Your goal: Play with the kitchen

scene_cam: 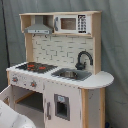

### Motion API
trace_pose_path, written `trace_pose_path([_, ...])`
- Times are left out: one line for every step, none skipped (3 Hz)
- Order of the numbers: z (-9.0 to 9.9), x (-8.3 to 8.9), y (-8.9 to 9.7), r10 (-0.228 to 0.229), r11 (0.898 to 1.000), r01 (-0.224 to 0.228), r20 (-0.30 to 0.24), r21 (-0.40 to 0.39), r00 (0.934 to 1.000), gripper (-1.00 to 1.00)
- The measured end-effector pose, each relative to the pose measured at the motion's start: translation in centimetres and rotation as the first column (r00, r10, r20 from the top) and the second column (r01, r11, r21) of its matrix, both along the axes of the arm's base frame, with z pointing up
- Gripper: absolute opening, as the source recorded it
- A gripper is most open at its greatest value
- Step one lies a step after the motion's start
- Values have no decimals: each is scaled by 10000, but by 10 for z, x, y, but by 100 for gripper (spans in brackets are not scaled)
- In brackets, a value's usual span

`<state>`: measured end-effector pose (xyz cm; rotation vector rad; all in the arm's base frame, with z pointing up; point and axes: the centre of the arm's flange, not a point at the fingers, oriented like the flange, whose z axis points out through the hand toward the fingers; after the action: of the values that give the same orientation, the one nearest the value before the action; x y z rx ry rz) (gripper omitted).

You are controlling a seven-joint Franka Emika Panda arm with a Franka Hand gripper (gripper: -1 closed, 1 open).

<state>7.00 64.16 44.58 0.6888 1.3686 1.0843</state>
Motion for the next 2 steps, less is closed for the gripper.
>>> trace_pose_path([-8, -4, 2, 247, 9954, -239, -71, 930, 9997, 100])
trace_pose_path([-20, -9, 4, 529, 9820, -496, -129, 1823, 9985, 100])
